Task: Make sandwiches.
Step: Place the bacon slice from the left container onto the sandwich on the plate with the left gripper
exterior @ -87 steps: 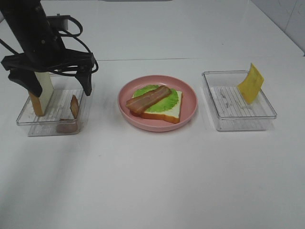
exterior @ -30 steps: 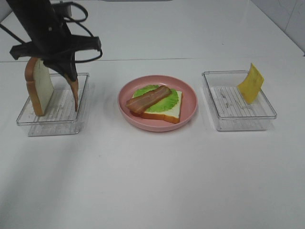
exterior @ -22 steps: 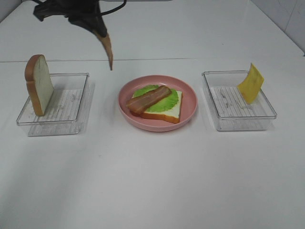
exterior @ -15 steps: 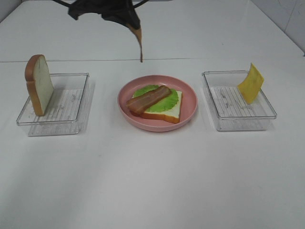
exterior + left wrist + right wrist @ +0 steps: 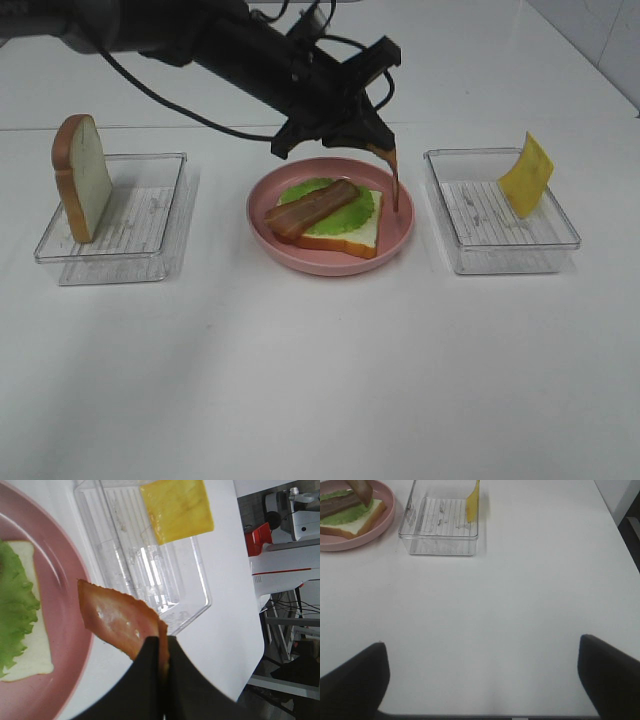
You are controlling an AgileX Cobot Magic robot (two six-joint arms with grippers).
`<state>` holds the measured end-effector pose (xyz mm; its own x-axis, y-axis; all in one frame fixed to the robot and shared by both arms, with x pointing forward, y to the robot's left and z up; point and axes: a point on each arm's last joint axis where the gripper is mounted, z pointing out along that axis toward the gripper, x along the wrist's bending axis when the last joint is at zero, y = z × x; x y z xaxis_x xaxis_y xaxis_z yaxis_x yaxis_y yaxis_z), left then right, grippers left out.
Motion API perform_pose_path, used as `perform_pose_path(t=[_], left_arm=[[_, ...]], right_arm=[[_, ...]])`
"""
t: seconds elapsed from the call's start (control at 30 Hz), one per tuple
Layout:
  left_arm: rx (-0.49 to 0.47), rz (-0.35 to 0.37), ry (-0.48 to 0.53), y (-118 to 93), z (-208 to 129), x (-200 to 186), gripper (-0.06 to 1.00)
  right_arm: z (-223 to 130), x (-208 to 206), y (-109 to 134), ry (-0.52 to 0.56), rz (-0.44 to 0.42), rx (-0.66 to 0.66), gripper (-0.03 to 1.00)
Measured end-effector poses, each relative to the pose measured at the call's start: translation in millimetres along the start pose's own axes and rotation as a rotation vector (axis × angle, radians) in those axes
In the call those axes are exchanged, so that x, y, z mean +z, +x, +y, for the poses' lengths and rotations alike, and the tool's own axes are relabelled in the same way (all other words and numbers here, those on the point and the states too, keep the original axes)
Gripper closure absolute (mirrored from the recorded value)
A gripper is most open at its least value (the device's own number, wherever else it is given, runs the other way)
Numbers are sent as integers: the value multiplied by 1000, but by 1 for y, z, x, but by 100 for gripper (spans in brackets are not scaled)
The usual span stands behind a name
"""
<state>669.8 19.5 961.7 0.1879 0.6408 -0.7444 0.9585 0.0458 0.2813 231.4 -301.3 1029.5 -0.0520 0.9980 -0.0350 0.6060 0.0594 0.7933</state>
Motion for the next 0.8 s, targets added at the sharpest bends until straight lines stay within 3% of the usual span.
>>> perform_pose_path(t=[0.2, 0.27, 0.37, 0.4, 0.43, 0.47, 0.57, 0.7, 0.73, 0.77, 0.8], left_arm=[[-35, 23, 68, 43, 5, 23, 94], [-35, 31, 72, 48, 7, 20, 94], [-37, 86, 83, 61, 12, 13, 94], [-32, 136, 87, 69, 14, 9, 94], [-32, 136, 87, 69, 14, 9, 94], [-17, 188, 96, 74, 14, 8, 94], [7, 246, 102, 79, 13, 6, 94], [29, 277, 107, 82, 13, 5, 93], [41, 293, 109, 83, 14, 5, 84], [41, 293, 109, 83, 14, 5, 84], [47, 309, 113, 83, 14, 4, 68]], right_arm=[[0, 0, 0, 0, 0, 0, -2], [0, 0, 0, 0, 0, 0, -2], [0, 0, 0, 0, 0, 0, -2], [0, 0, 0, 0, 0, 0, -2], [0, 0, 0, 0, 0, 0, -2], [0, 0, 0, 0, 0, 0, -2], [0, 0, 0, 0, 0, 0, -2], [0, 0, 0, 0, 0, 0, -2], [0, 0, 0, 0, 0, 0, -2], [0, 0, 0, 0, 0, 0, -2], [0, 0, 0, 0, 0, 0, -2]])
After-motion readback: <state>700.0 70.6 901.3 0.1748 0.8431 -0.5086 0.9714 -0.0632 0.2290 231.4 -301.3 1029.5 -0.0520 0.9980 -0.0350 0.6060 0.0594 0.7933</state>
